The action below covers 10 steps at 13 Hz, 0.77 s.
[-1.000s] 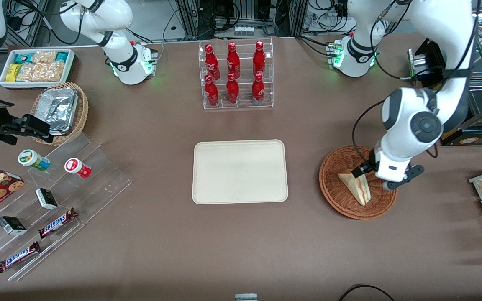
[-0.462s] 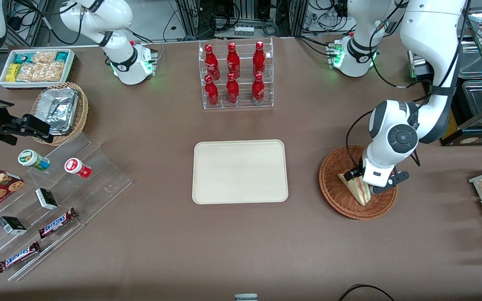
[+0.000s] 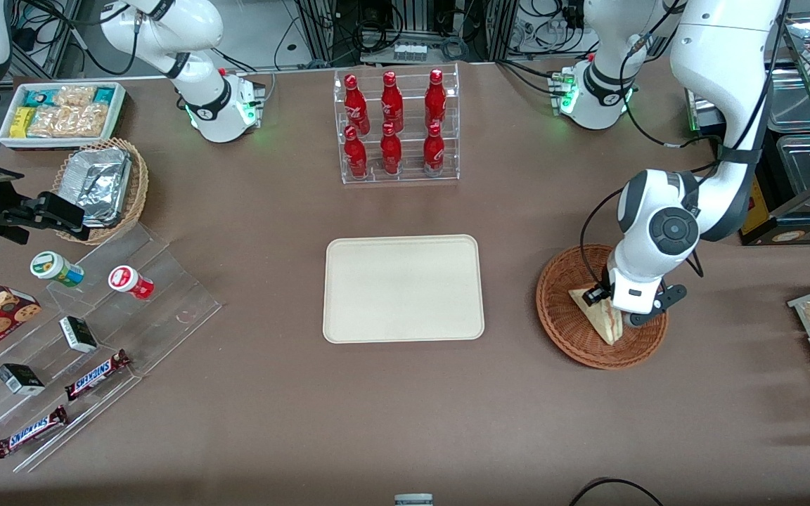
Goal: Place sandwich from basket to tray
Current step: 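Lower the left gripper and close it on the wrapped sandwich, then lift the sandwich and carry it over the white tray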
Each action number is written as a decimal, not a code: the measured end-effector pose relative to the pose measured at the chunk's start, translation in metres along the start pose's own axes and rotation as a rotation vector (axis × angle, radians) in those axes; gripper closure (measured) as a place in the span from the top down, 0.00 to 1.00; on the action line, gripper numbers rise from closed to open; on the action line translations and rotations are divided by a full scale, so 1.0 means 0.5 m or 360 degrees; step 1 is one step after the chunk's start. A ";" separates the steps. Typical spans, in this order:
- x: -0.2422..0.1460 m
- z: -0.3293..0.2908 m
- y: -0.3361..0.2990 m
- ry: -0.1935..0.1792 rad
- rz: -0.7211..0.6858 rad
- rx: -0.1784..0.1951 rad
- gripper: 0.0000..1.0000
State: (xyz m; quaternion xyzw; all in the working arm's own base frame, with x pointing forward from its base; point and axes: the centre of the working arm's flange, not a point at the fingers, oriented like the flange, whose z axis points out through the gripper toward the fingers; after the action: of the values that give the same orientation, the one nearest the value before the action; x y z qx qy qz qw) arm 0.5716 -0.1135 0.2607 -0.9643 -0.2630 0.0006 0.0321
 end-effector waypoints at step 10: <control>-0.092 -0.283 0.130 -0.0057 0.0198 0.0107 0.15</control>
State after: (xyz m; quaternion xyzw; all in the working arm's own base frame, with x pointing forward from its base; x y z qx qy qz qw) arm 0.5674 -0.2013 0.3973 -0.9770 -0.2029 0.0287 0.0598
